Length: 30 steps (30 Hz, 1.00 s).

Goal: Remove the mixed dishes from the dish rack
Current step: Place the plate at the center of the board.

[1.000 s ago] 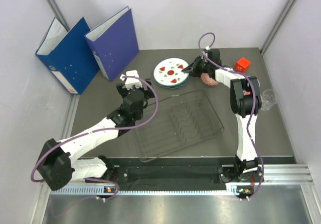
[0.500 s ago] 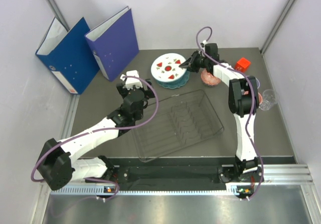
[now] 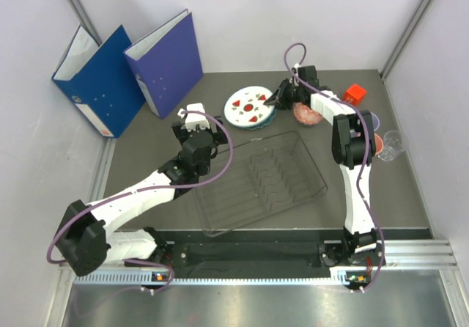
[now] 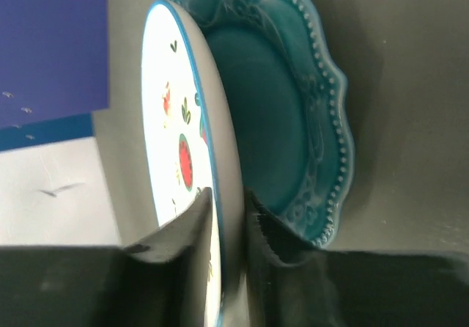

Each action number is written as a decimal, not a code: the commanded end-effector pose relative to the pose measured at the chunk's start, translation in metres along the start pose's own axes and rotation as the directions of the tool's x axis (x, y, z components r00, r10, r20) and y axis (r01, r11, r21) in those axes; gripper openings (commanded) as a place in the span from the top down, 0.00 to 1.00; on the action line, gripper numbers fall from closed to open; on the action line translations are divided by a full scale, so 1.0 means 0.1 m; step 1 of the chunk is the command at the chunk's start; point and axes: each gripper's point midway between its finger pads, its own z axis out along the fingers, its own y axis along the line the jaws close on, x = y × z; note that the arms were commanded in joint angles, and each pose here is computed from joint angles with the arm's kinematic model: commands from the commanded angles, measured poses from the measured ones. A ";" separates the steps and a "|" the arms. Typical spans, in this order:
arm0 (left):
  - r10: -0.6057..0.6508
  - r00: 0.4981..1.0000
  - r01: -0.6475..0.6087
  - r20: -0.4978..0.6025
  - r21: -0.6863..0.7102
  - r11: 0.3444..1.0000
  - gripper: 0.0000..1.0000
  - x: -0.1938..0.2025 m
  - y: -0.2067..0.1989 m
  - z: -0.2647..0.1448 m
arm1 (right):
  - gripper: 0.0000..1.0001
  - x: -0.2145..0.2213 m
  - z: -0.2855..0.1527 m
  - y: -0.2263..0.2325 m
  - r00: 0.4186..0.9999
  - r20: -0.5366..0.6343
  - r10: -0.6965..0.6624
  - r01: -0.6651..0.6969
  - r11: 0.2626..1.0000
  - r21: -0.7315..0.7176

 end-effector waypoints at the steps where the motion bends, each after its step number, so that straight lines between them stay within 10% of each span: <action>1: -0.035 0.999 0.034 0.013 0.021 0.999 0.01 -0.07 -0.08 0.00 | 0.63 -0.18 -0.17 0.28 0.996 0.044 -0.080 0.081 0.996 -0.031; 9: -0.036 0.999 0.036 0.011 0.025 0.999 0.01 -0.07 -0.09 -0.01 | 0.42 -0.27 -0.26 0.23 0.990 0.073 -0.119 0.116 0.992 0.040; 30: -0.013 1.000 0.013 0.003 0.022 1.000 0.01 -0.01 -0.12 0.01 | 0.38 -0.38 -0.20 -0.03 0.962 0.080 -0.263 0.233 0.934 0.269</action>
